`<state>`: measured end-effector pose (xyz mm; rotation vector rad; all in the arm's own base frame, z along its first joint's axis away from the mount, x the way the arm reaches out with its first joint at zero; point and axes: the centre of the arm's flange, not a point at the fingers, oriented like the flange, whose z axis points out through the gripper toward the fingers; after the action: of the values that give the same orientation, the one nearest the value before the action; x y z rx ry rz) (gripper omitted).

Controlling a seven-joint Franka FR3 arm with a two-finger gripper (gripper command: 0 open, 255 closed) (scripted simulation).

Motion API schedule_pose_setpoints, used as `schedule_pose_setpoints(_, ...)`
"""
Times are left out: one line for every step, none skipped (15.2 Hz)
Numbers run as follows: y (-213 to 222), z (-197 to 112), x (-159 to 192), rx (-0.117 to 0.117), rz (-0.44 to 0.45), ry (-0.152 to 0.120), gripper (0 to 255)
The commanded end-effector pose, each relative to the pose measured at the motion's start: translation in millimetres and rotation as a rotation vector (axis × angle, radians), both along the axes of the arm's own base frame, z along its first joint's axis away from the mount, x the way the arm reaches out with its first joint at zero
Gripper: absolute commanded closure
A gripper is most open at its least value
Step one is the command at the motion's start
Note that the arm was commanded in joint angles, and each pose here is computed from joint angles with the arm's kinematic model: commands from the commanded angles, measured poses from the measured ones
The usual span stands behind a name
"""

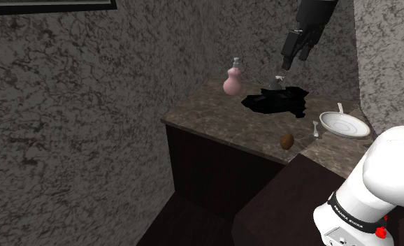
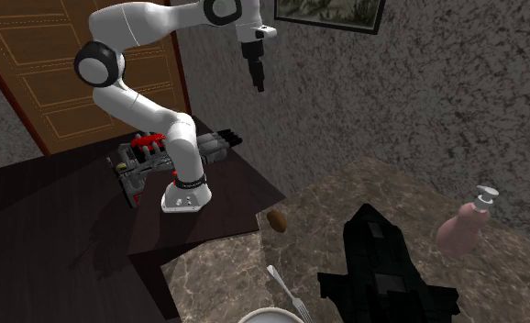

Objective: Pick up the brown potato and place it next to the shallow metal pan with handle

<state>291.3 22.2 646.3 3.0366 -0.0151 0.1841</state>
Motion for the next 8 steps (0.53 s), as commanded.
schedule_pose_setpoints(0, 0, 0, 0.000, 0.000, 0.000, 0)
schedule_pose_setpoints(-5, -11, 6, 0.001, -0.032, 0.003, 0)
schedule_pose_setpoints(-10, -21, 12, 0.001, -0.065, 0.006, 0)
schedule_pose_setpoints(-16, -32, 18, 0.002, -0.097, 0.010, 0)
schedule_pose_setpoints(-21, -43, 24, 0.002, -0.130, 0.013, 0)
schedule_pose_setpoints(-27, -54, 29, 0.003, -0.162, 0.016, 0)
schedule_pose_setpoints(-33, -65, 34, 0.004, -0.194, 0.019, 0)
schedule_pose_setpoints(-39, -75, 39, 0.004, -0.227, 0.022, 0)
